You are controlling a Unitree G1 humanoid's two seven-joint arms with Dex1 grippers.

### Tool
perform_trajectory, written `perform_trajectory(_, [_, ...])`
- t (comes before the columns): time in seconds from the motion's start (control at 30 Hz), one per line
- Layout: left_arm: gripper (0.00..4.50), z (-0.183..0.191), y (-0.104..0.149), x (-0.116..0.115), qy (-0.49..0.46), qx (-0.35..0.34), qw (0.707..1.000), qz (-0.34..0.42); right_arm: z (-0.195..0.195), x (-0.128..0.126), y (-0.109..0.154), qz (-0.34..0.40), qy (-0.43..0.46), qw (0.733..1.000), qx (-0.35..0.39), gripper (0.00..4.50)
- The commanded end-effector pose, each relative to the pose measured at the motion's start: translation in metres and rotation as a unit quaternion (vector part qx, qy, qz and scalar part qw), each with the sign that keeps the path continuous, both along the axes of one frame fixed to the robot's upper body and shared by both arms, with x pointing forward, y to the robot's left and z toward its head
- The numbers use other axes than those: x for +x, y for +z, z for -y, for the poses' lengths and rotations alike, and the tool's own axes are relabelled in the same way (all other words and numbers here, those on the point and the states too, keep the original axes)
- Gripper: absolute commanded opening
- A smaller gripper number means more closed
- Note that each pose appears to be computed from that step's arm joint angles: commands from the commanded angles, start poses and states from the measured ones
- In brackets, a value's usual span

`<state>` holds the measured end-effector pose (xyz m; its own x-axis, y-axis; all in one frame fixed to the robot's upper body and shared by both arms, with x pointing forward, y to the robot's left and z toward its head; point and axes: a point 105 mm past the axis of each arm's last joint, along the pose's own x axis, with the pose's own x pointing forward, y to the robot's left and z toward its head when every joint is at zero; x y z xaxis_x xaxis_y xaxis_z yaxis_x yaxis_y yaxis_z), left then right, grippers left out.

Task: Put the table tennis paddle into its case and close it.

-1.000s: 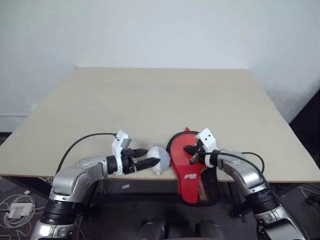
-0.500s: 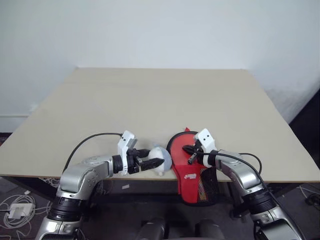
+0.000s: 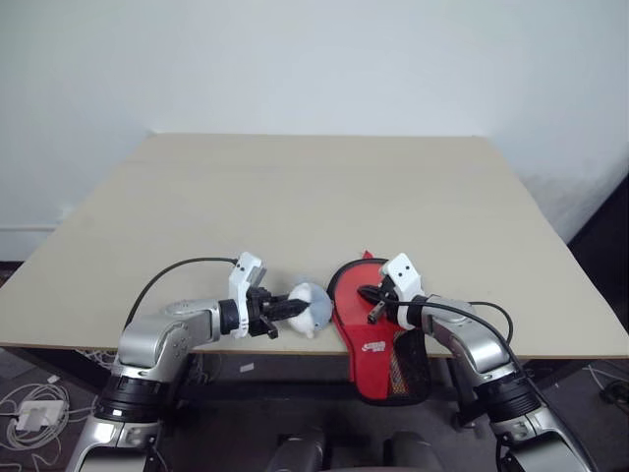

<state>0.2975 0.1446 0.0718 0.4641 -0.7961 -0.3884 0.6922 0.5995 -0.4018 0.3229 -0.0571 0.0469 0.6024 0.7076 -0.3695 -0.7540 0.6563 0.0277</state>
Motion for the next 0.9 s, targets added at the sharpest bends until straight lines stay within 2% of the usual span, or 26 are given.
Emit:
perform_trajectory(0.03, [0.01,-0.005,0.023,0.016,-0.005,0.015,0.998,0.055,-0.001,0.004,0.006,0.01,0.001,1.0,0.005,0.0])
perform_trajectory(0.27, [0.01,-0.02,0.048,0.054,0.012,0.053,0.992,0.112,-0.007,0.002,0.007,0.007,0.007,1.0,0.014,0.0])
perform_trajectory(0.43, [0.01,-0.017,0.052,0.07,-0.005,0.081,0.988,0.133,-0.009,0.002,0.005,0.007,0.011,1.0,0.012,0.0])
perform_trajectory(0.9, [0.01,0.016,0.041,0.075,-0.086,0.111,0.979,0.146,-0.01,-0.001,0.002,0.006,0.018,1.0,0.002,0.0])
